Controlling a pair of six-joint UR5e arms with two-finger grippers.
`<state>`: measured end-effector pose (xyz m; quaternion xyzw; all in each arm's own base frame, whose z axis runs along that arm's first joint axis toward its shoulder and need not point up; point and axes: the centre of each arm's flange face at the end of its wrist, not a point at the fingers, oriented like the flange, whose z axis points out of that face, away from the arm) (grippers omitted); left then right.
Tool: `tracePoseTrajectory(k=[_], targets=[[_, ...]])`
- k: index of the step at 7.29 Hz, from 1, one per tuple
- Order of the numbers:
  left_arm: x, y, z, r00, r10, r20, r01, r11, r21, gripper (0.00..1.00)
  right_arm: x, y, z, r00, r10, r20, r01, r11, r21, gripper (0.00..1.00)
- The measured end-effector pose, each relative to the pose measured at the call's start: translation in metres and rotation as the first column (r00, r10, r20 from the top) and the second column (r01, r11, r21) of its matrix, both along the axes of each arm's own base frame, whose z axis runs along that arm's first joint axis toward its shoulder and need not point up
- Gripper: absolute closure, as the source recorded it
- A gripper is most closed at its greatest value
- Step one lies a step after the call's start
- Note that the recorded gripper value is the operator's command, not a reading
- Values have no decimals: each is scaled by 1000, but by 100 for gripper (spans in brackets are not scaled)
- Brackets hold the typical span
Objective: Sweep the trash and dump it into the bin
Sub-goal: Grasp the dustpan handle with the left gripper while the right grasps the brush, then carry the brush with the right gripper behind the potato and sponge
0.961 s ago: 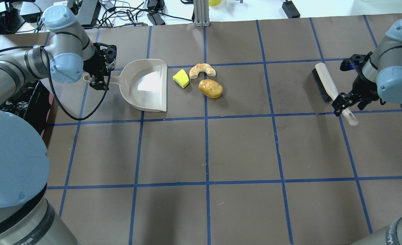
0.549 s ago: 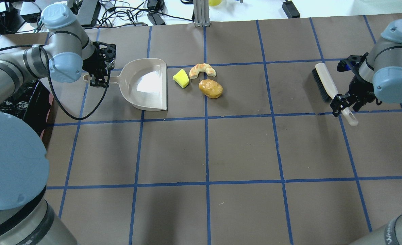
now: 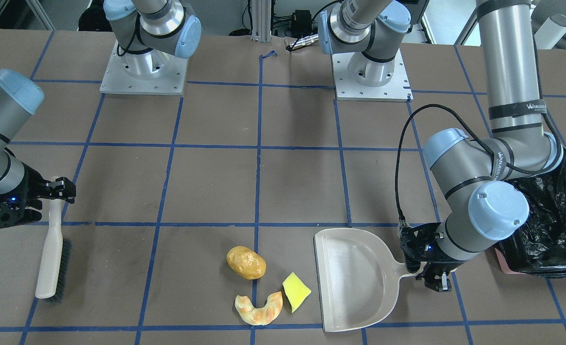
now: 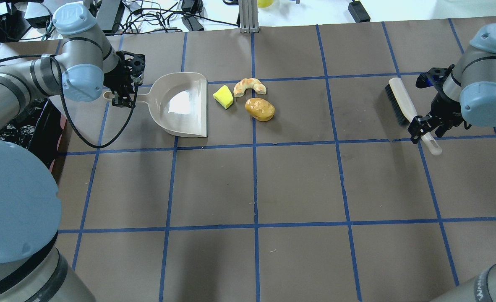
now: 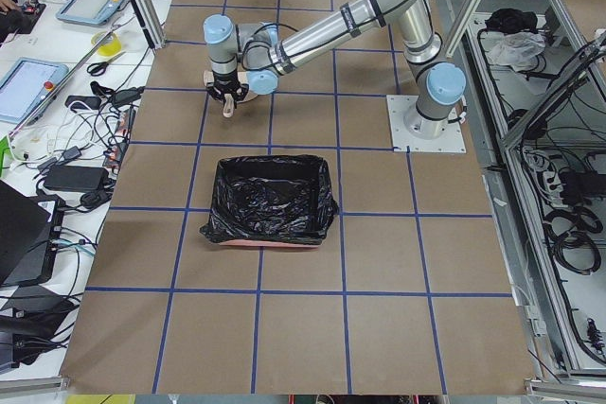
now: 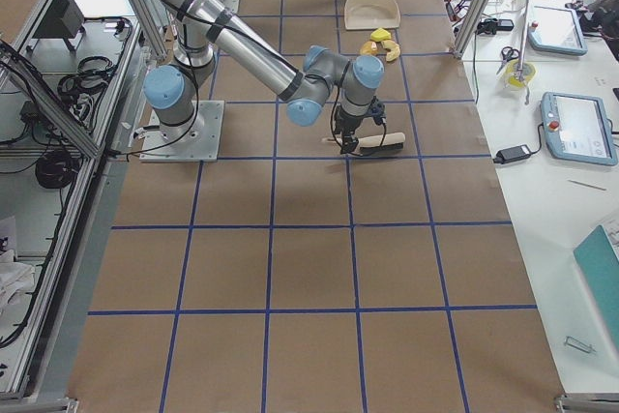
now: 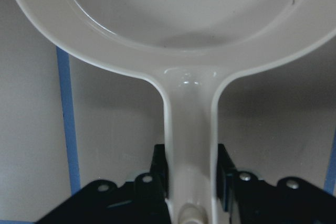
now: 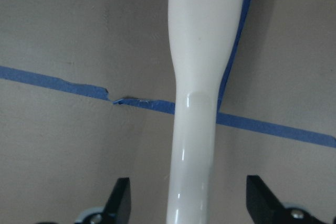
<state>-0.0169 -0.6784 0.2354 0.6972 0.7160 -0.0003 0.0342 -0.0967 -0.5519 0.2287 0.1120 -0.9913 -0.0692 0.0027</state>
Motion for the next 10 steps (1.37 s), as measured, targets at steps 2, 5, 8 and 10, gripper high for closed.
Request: tracePoseTrajectory(k=[2, 5, 8, 10], targets=[[-1, 1, -1, 999, -13, 44, 12, 1000, 9, 100, -1, 0, -1, 1000, -2, -1, 2, 1000, 1, 37], [-9, 1, -1, 998, -28, 53, 28, 1000, 12, 100, -1, -1, -1, 1000, -4, -1, 4, 1000, 2, 88], [-13, 1, -1, 998, -35, 55, 34, 999, 11, 100, -2, -2, 1, 1000, -7, -3, 7, 1000, -3, 100], [-13, 1, -1, 998, -38, 55, 38, 999, 11, 100, 0, -7, 11, 999, -29, -14, 29, 1000, -10, 100]])
